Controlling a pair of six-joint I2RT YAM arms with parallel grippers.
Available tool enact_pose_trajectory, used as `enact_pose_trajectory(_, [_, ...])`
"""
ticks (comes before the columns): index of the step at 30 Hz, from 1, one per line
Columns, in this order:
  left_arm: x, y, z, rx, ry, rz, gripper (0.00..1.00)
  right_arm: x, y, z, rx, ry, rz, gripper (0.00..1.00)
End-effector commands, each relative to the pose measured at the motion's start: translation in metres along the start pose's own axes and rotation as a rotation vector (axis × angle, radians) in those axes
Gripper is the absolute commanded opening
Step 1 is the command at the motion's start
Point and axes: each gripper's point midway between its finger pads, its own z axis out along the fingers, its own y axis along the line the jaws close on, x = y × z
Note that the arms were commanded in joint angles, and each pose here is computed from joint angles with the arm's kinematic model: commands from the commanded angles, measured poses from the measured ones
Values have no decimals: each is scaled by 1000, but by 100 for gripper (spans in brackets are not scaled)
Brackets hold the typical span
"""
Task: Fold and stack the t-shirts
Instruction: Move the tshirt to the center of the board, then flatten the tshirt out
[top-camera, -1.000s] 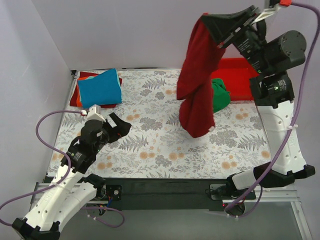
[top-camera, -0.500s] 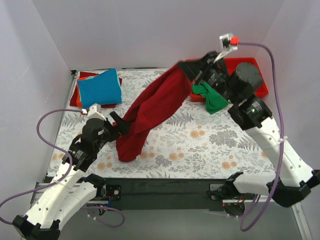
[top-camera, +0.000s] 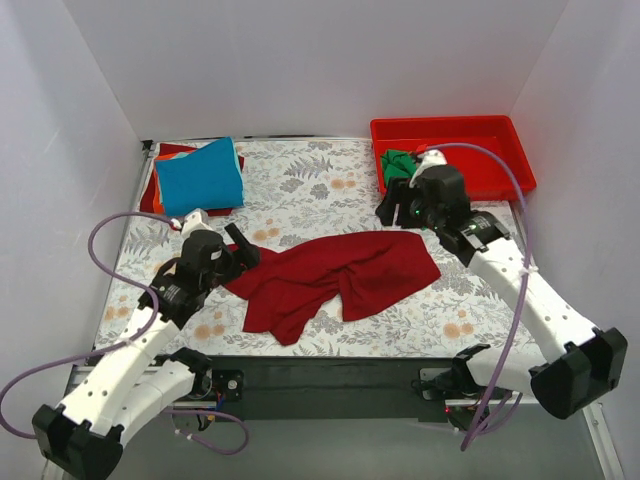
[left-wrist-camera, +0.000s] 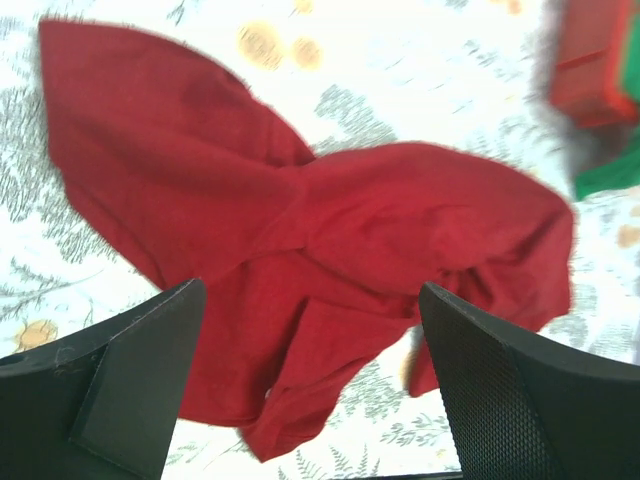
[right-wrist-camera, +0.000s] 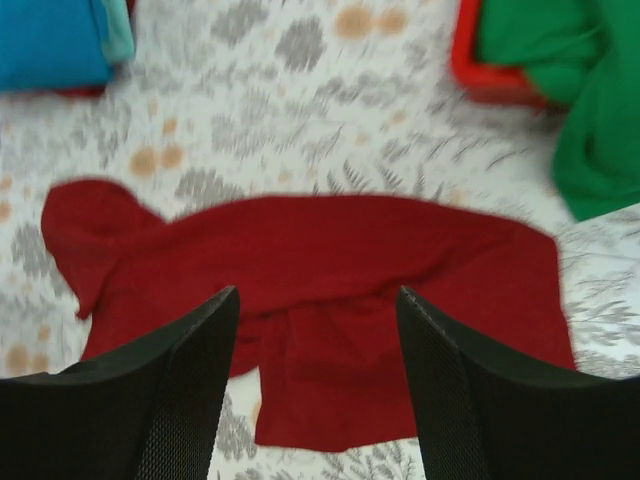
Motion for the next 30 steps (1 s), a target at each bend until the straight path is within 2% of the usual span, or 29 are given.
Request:
enact_pose_trajectory(1, [12, 11, 8, -78, 52, -13, 87, 74, 35, 8, -196, 250, -29, 70])
enact_pose_trajectory(3, [23, 22, 12, -128, 89, -23, 86, 105, 48, 9, -227, 337, -29, 69])
enact_pose_trajectory(8, [38, 31, 11, -155, 133, -57, 84, 178, 44, 11, -204, 534, -3, 67])
enact_pose_trajectory(12, [56, 43, 13, -193, 176, -127, 81, 203, 37, 9, -181, 601, 3, 67])
enact_pose_trajectory(18, [93, 59, 20, -256, 282, -215, 75, 228, 33, 7, -170, 672, 5, 67])
enact_pose_trajectory(20, [98, 71, 22, -308, 272, -253, 71, 231, 34, 6, -172, 677, 10, 66])
enact_pose_trajectory(24, [100, 73, 24, -287, 247, -286, 62, 235, 33, 5, -172, 680, 17, 67])
enact_pose_trajectory(30, [103, 74, 34, -261, 227, -287, 56, 245, 28, 2, -161, 699, 28, 67])
